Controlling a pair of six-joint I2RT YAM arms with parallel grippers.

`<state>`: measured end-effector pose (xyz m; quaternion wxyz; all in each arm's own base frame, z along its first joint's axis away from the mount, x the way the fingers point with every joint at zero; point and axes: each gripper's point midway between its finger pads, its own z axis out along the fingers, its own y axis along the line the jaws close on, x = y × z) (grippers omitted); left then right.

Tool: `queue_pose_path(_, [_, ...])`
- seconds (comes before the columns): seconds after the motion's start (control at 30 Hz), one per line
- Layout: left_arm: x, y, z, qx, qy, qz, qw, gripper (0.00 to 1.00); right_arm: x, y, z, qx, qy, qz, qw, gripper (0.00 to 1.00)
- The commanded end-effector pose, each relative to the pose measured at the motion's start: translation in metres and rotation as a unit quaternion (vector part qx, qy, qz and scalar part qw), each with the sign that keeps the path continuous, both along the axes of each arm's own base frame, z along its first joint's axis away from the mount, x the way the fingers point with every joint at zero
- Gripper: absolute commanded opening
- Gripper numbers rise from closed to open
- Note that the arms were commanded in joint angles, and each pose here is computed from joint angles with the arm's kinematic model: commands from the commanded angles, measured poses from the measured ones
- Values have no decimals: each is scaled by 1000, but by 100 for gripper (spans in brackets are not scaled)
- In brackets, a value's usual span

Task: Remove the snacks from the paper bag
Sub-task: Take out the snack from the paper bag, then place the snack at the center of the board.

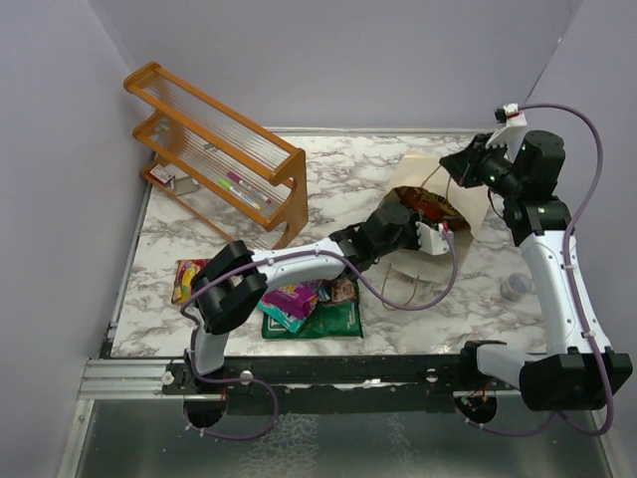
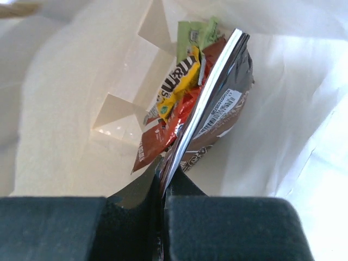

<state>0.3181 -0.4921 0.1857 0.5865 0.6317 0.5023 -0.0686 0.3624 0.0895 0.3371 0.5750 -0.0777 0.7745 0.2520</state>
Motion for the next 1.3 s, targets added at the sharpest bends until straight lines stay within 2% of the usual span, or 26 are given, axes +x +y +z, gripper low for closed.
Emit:
queue_pose_path(0.0, [-19,0,64,-76,13,-11,997,0,23,-28,32,-15,-47,-90,995,1])
queue_pose_path(0.17, [-35,11,108,-122,26,-20,992,0,36,-49,30,-16,-40,-154,987,2])
queue_pose_path(0.33, [-52,25,162,-166,45,-32,984,0,40,-55,21,-8,-32,-170,985,2])
queue_pose_path(0.57, [-71,50,213,-229,69,-33,970,0,31,-43,9,-12,-33,-130,991,2])
queue_pose_path(0.73, [-81,66,261,-292,103,-23,951,0,26,-41,-6,-22,-19,-118,993,1])
queue_pose_path(0.83, [-89,76,284,-305,123,-24,944,0,23,-38,-8,-23,-16,-108,994,1])
queue_pose_path(1.03, [-83,112,303,-299,132,51,944,0,23,-44,-7,-34,-13,-122,992,1])
queue_pose_path(1.27, [-53,166,289,-269,122,209,932,0,23,-44,-10,-37,-9,-120,992,1])
